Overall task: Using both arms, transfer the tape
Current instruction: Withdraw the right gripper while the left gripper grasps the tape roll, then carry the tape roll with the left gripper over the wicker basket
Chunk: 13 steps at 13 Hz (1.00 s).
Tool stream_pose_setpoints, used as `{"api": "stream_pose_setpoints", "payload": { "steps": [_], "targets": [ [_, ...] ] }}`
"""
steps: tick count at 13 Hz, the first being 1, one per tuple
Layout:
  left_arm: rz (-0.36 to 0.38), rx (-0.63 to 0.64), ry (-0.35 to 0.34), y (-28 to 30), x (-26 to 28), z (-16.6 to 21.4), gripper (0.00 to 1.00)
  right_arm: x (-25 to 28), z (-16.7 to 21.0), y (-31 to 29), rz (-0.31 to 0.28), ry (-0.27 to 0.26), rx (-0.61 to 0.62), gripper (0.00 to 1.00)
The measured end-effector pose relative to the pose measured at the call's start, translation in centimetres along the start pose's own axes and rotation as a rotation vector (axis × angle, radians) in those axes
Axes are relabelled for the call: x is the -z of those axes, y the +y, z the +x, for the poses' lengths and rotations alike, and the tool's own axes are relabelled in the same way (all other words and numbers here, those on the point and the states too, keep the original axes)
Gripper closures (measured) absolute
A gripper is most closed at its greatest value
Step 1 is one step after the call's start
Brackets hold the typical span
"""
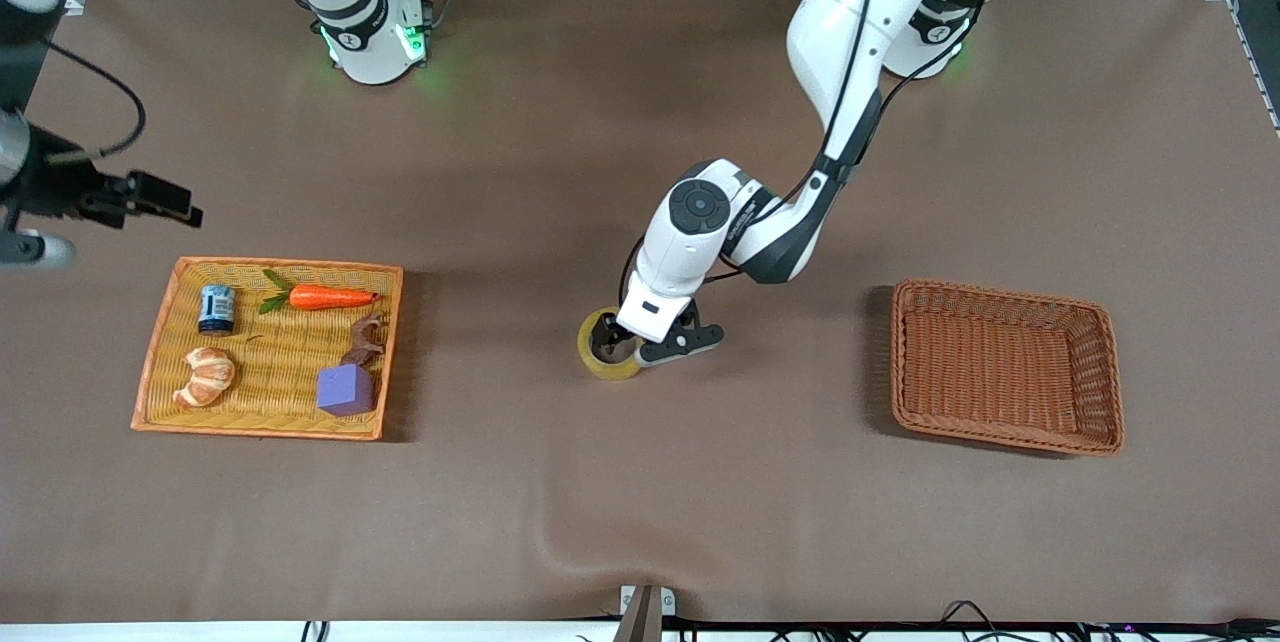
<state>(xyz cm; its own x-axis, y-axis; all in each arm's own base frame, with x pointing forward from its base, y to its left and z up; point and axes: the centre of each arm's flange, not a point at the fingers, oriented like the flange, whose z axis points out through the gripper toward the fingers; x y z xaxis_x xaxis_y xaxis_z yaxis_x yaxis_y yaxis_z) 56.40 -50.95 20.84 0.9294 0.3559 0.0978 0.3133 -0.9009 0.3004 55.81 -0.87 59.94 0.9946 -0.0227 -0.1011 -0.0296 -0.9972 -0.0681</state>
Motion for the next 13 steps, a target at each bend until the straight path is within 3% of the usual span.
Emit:
{"api": "stream_pose_setpoints", "payload": {
  "steps": [2, 3, 8, 9, 11, 13],
  "targets": [
    [0.006, -0.006, -0.002, -0.2, -0.8, -0.4, 0.0, 1.9, -1.6, 0.4, -0.009, 0.022, -0.008, 0.0],
    [0.008, -0.016, 0.004, -0.2, -0.8, -0.4, 0.08, 2.5, -2.0, 1.2, -0.009, 0.034, -0.012, 0.0],
    [0.043, -0.058, 0.009, -0.8, -2.5, -1.2, 0.69, 3.1, -2.5, 3.8, -0.006, 0.046, -0.013, 0.0],
    [0.043, -0.058, 0.013, -0.8, -2.4, -1.0, 0.76, 3.1, -2.5, 3.9, -0.006, 0.047, -0.017, 0.0],
    [0.088, -0.045, 0.036, -1.4, -1.1, 1.3, 0.76, 3.1, -2.5, 3.8, -0.006, 0.046, -0.044, 0.0],
    [0.161, 0.008, 0.055, -2.1, 4.6, 6.3, 0.76, 3.1, -2.5, 3.5, -0.006, 0.045, -0.061, 0.0]
  ]
}}
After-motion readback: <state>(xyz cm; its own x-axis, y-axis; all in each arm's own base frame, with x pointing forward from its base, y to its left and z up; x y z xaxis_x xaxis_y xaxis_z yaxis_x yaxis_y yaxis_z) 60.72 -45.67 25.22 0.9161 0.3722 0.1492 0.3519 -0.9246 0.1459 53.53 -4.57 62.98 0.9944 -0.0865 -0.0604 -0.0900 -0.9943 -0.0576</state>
